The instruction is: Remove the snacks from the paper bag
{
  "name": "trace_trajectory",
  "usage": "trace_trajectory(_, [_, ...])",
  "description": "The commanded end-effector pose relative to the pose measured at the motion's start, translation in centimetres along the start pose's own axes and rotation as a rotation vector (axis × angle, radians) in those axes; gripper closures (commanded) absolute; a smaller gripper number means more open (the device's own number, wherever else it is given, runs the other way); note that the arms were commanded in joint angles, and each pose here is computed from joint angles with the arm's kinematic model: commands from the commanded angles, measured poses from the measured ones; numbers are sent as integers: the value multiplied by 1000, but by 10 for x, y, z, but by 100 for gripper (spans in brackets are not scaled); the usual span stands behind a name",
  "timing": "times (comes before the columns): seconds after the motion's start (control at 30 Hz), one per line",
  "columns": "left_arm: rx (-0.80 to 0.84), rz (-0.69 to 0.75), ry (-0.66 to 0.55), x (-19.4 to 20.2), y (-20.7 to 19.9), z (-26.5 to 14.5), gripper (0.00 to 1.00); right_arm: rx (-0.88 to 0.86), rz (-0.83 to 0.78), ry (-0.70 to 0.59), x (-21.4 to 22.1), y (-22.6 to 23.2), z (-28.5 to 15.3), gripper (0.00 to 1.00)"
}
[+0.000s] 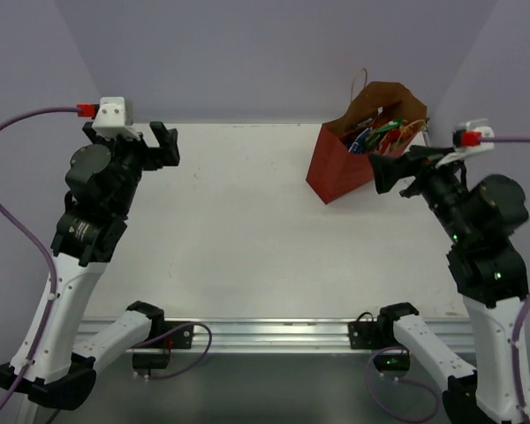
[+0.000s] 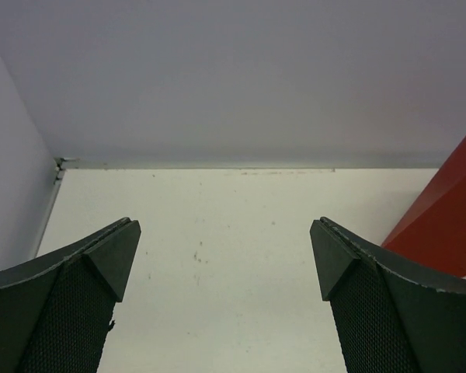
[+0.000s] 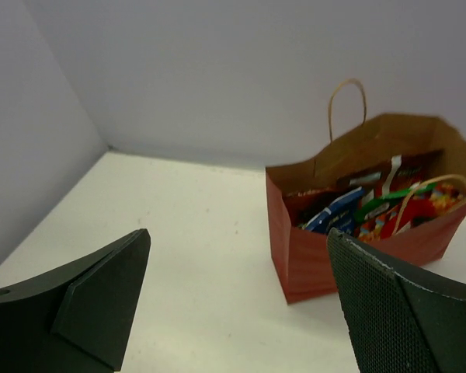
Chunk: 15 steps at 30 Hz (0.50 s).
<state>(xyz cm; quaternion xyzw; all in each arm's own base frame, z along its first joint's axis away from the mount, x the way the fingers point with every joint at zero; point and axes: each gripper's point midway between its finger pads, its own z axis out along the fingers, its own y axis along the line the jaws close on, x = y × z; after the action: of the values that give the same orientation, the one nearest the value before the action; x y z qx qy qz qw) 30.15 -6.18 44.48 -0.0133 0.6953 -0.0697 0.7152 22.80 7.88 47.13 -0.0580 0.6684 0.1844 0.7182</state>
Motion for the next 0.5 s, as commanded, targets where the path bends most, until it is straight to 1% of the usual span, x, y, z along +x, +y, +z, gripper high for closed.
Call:
trace_trajectory(0.0, [62, -34, 122, 35, -16, 7, 0, -8, 89, 233, 56, -2, 33, 1])
trace_trajectory(0.1, [90, -37, 197, 58, -22, 10, 0, -3, 119, 336, 78, -7, 64, 1])
trace_trajectory(0.13, [95, -38, 212, 63, -23, 11, 0, -25, 111, 338, 75, -4, 71, 1])
trace_trajectory(0.17, [95, -37, 236, 72, -23, 11, 0, -50, 79, 390, 90, -6, 87, 1])
trace_trajectory(0.2, [95, -44, 248, 75, -23, 10, 0, -62, 73, 406, 93, -6, 95, 1])
trace_trajectory(0.23, [92, -44, 261, 80, -23, 10, 0, -63, 65, 402, 87, -7, 103, 1])
trace_trajectory(0.27, [91, -43, 276, 85, -22, 9, 0, -60, 52, 447, 103, -14, 120, 1])
trace_trajectory(0.33, [87, -39, 288, 89, -21, 8, 0, -65, 39, 458, 103, -17, 138, 1])
trace_trajectory(0.37, [80, -34, 299, 93, -19, 7, 0, -68, 27, 473, 108, -21, 146, 1])
trace_trajectory(0.4, [70, -31, 298, 94, -17, 6, 0, -62, 30, 521, 127, -27, 161, 2])
trace_trajectory(0.47, [65, -23, 311, 98, -15, 3, 0, -76, 13, 536, 132, -31, 177, 4])
